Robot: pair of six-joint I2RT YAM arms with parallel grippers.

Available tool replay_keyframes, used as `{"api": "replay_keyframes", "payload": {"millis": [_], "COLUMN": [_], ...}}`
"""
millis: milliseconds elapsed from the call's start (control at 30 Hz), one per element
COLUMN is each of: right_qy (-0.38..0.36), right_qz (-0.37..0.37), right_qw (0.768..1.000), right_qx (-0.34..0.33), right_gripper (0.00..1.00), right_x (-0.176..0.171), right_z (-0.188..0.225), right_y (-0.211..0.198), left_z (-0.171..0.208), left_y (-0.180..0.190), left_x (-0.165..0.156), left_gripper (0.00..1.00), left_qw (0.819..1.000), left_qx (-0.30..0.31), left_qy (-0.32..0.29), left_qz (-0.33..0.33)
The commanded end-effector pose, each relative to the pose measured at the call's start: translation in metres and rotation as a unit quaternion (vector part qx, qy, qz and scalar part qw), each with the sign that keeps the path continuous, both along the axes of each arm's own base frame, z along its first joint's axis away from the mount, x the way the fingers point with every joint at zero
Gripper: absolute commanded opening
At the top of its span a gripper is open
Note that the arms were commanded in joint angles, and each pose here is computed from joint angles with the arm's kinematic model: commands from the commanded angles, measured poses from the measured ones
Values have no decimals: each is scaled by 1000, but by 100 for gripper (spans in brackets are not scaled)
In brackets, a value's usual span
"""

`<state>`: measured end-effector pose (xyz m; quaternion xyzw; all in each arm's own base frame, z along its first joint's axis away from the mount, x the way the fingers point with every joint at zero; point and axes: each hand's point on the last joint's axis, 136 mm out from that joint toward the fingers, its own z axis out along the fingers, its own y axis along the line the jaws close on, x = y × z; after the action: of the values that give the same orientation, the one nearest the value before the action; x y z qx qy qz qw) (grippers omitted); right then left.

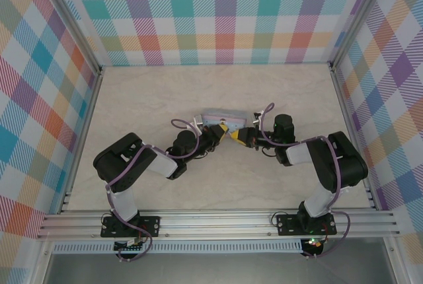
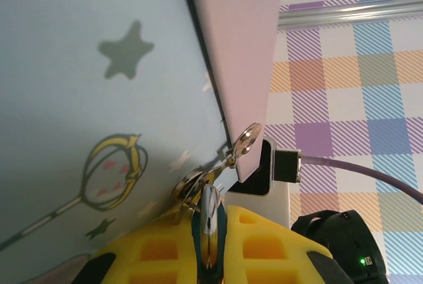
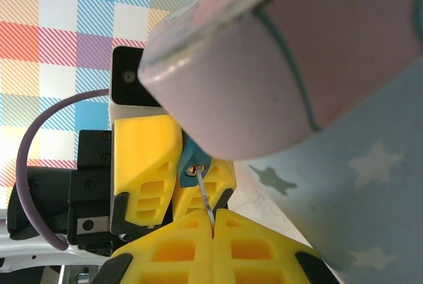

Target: Unlock a padlock with a key

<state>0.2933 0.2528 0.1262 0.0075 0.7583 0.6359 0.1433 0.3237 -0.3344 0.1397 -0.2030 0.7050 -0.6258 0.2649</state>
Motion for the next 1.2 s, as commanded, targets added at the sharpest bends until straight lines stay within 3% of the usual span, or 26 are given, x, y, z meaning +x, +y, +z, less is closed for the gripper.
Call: {"api": "replay_keyframes", "payload": {"millis": [0,233,633,1167], "right_qy": [-38,-44,-61,-56], "right_qz": [1,15,2,-9], "right_qw": [999,999,998,998], "right_qx": [23,22,-5,-16], "right_gripper": [2,2,2,2], "right_x": [14,14,25,25], "right_z": [24,26,43,40], "right_y": [11,24,-3,-19], "left_z": [44,46,14,11], "left_y": [-24,-32,-28,-31], "left_x": [-16,-20,-30,-28], "left_gripper": [0,0,0,0], "left_qw": [995,994,994,993], "left_qx": [-44,-45,2,5], "left_qy": [-64,-69,-66,-64], "left_qz": [-59,-76,-92,-95]}}
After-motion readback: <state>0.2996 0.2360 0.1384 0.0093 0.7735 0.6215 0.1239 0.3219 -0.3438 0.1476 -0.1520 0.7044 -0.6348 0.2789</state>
